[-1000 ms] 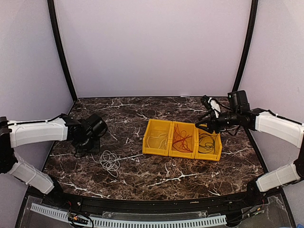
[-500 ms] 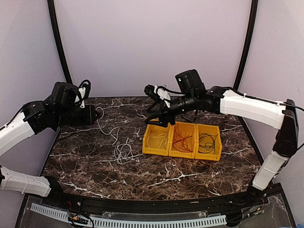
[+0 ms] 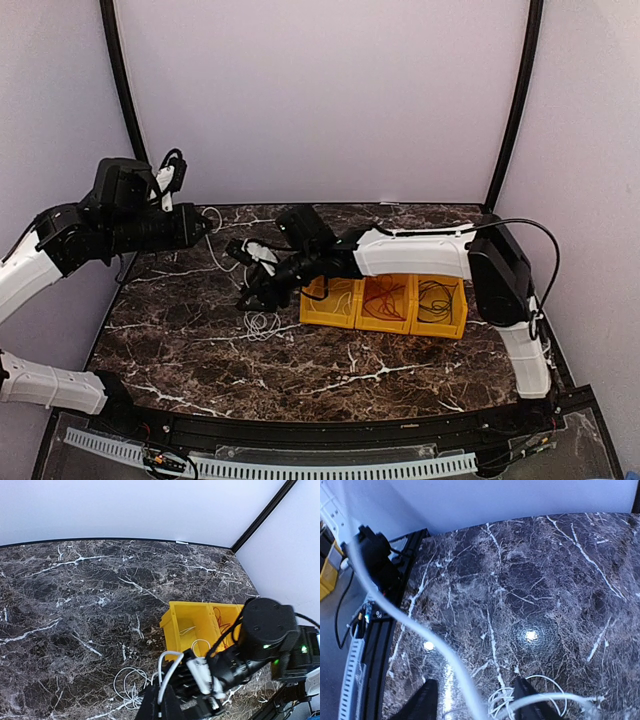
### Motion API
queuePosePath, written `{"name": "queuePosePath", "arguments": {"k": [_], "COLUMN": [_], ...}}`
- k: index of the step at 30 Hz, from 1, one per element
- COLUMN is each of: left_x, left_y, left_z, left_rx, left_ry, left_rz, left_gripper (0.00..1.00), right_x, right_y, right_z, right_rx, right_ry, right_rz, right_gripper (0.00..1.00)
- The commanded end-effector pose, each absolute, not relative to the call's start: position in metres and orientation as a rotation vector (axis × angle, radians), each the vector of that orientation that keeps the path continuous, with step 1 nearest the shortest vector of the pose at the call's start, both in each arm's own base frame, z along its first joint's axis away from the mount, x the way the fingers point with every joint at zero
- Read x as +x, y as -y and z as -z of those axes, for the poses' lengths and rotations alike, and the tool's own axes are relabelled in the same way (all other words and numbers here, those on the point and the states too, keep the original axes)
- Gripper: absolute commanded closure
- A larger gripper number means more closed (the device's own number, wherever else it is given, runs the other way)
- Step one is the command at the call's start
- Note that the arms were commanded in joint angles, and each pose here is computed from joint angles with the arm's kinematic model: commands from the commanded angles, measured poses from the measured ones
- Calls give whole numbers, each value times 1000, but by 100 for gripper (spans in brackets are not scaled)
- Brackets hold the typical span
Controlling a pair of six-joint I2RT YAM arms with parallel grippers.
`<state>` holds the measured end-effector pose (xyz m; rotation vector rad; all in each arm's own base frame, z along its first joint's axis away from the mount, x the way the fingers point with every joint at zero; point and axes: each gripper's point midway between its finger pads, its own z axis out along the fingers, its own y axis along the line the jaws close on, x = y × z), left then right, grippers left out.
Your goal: Untangle the cables
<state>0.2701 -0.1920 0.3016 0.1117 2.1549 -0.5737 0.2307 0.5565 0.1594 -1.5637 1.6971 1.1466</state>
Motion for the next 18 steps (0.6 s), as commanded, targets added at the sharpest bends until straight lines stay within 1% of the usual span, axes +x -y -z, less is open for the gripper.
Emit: {"name": "queuePosePath", "arguments": {"k": [1,2,3,4,7,8,9,10,15,18], "left_x": [263,262,262,261,261,260,258,258,248,244], "left_y": [189,188,188,187,183,178,173,168,135,129], "left_z": [-349,-360,-365,-376,-397,-416,-435,-446,-541,-582], "left_rx": [119,120,122,126,125,108,97,79,-10,-12], "left_ry": [-2045,-2024,-2017,-1999,-1974,-1934,-1898,-1872,-1670,-1594], "left_rz": [629,635,635,637,623,623,625,614,576,575], "left_gripper": [100,100,100,100,100,100,100,100,100,100], "right_x": [249,248,247,245,235,231,228,225,213,210], "right_y": [-584,-588,-591,-593,-599,-599,-599,-598,-594,-594], "right_z": [-183,-179,-173,-168,-149,-141,-134,-127,-94,-77], "right_rx": [-1440,-1439,-1430,-1430,-1452,-1462,-1471,-1474,-1488,-1495], "right_ry": [-1658,-1663,-1686,-1701,-1734,-1746,-1756,-1772,-1843,-1885], "right_rz": [-1201,-1219,-1248,-1276,-1315,-1325,-1336,-1342,-1363,-1337], "right_gripper": [66,72,74,78,95,98,100,100,100,99]}}
